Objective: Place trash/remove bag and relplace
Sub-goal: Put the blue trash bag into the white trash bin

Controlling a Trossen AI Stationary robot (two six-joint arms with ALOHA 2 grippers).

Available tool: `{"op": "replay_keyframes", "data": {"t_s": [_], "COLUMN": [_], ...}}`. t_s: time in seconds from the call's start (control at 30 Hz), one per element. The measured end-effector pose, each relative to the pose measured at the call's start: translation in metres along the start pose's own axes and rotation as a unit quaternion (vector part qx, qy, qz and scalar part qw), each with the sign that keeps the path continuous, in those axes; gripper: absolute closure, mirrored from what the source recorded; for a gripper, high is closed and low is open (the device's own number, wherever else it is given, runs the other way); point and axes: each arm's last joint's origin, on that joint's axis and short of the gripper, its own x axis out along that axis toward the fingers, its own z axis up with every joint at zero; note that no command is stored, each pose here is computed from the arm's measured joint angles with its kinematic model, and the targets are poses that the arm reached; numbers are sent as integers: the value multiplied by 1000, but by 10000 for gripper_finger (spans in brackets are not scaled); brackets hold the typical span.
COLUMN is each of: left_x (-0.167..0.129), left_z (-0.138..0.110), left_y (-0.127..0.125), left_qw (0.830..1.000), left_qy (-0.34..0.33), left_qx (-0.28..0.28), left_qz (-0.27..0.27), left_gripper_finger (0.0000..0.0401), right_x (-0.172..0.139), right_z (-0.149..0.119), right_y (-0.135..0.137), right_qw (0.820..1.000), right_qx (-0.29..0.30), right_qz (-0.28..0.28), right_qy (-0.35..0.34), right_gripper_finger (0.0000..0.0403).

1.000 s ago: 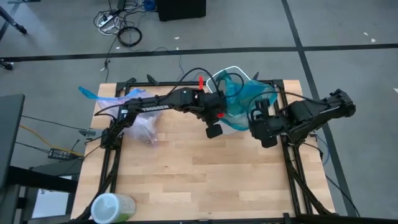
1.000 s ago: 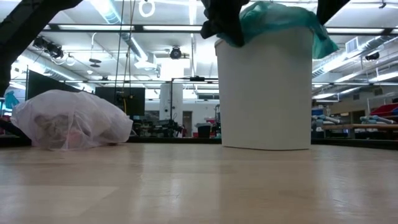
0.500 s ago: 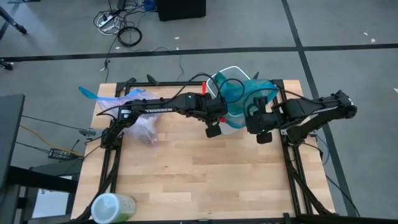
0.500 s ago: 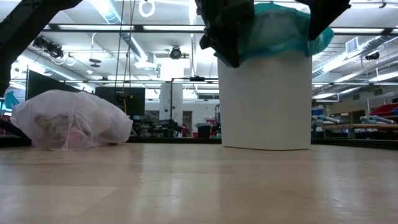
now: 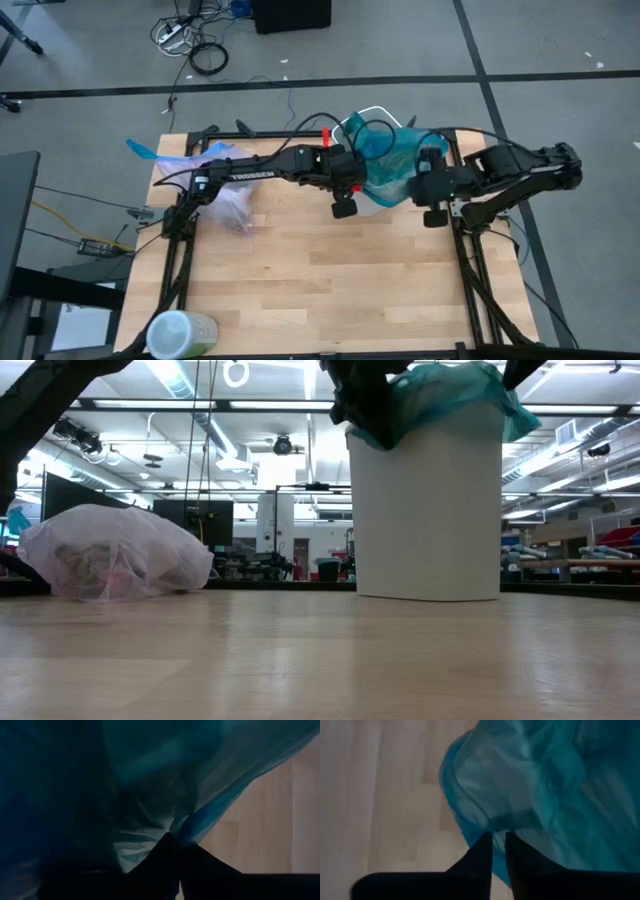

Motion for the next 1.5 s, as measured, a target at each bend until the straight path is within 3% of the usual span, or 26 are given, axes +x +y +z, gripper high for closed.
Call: {"op": "replay_keyframes", "data": {"t_s": [0.2, 0.33, 0.6, 0.7, 0.83, 1.0, 1.2, 1.5], "left_x": [4, 4, 4, 4, 3, 3, 3, 2], "left_z": [-1, 1, 0, 1, 3, 4, 3, 3], "left_y": [-1, -1, 0, 0, 0, 0, 0, 0], "left_qw": [1000, 1000, 1000, 1000, 1000, 1000, 1000, 1000], "left_qy": [0, -8, -6, -11, -21, -21, -20, -19], "left_qx": [1, -1, -2, -3, 5, 7, -3, -8], "left_qz": [0, 1, 6, 6, 5, -5, -5, -5], "left_gripper_finger": [334, 314, 300, 300, 300, 299, 299, 299], "right_x": [4, 4, -45, -55, -61, -53, -22, 17], "right_z": [-9, -8, -12, -10, 1, 6, 6, -6], "right_y": [1, 1, -14, -22, -29, -30, -17, 6], "right_qw": [999, 999, 990, 983, 973, 974, 970, 949], "right_qx": [11, 12, 50, 86, 84, 94, 109, 152], "right_qz": [12, 21, 94, 58, -9, -20, -43, -108], "right_qy": [37, 28, -91, -149, -214, -206, -211, -253], "right_gripper_finger": [310, 293, 302, 305, 313, 336, 396, 403]}}
